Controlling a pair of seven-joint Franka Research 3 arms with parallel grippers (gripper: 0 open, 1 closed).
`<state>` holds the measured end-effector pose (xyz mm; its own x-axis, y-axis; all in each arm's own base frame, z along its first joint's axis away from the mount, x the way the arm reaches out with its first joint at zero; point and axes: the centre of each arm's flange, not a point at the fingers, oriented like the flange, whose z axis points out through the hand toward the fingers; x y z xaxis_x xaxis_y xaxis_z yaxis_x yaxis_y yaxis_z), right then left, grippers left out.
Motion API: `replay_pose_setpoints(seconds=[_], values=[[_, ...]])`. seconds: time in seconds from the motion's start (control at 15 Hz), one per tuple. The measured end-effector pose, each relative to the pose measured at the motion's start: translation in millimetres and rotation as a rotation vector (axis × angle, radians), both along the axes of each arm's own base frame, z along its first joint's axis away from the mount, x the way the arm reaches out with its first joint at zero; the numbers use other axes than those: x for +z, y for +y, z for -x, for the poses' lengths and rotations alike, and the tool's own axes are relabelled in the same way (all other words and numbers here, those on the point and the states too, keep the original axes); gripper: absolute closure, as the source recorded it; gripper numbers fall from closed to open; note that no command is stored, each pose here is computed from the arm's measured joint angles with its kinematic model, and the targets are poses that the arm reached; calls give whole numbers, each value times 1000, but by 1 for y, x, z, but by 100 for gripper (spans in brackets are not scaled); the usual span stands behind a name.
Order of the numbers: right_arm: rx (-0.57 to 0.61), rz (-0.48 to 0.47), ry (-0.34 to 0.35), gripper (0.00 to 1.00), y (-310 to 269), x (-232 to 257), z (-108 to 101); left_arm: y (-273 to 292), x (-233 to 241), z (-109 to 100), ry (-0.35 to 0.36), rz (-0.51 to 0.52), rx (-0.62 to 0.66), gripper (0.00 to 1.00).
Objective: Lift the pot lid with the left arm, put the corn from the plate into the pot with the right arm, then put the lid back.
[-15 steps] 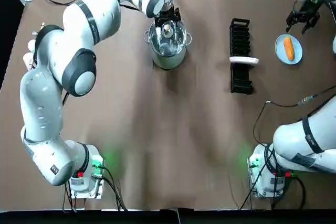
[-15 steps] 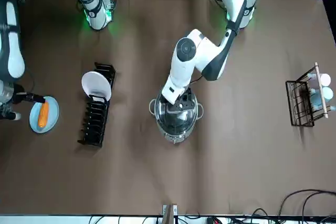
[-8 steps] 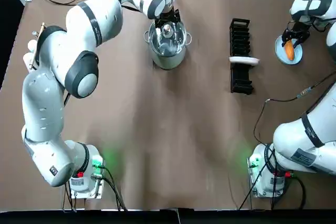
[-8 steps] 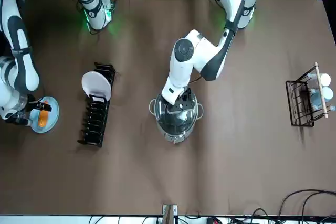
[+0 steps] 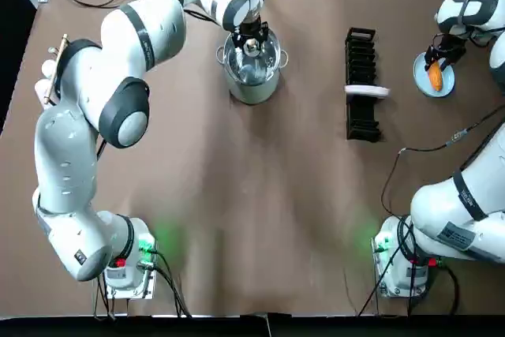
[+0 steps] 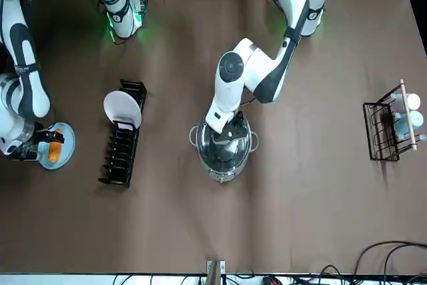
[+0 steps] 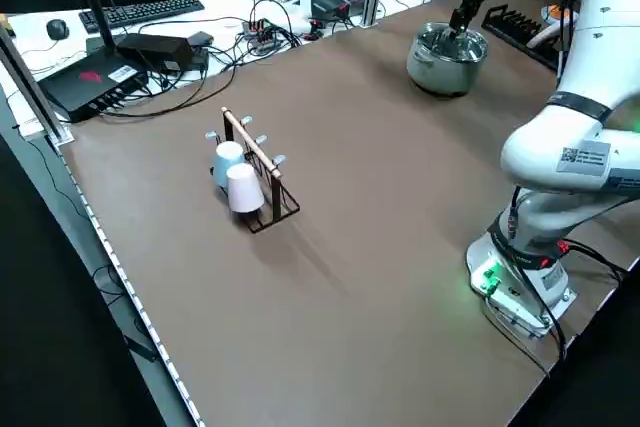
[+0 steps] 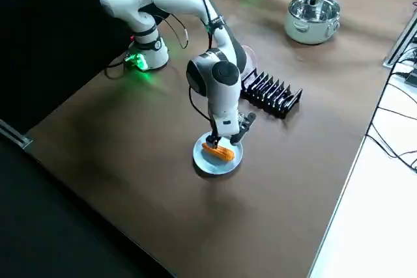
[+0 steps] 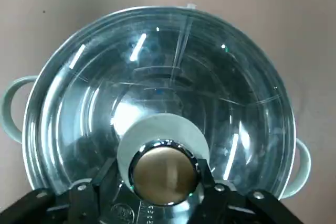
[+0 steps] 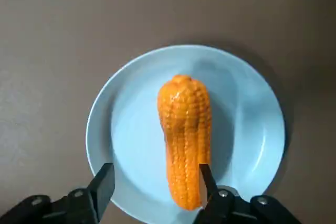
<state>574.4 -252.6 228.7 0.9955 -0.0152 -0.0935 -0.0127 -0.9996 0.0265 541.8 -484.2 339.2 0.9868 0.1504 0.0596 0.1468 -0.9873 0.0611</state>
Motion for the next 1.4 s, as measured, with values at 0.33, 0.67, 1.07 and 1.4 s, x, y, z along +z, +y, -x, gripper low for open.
replay_pose_setpoints(seconds=[0.33,0.67,1.07,1.4], values=[[32,21,-49,31,-21,-23,-2,0,6,-1,-1,-4,1,49],[52,26,-66,46,-18,-40,-5,-1,6,-1,-3,-6,1,50],[83,26,-77,60,-16,-32,-12,15,43,-8,-9,1,39,50],[182,-46,-13,60,32,63,-36,63,112,-19,3,-5,82,50]])
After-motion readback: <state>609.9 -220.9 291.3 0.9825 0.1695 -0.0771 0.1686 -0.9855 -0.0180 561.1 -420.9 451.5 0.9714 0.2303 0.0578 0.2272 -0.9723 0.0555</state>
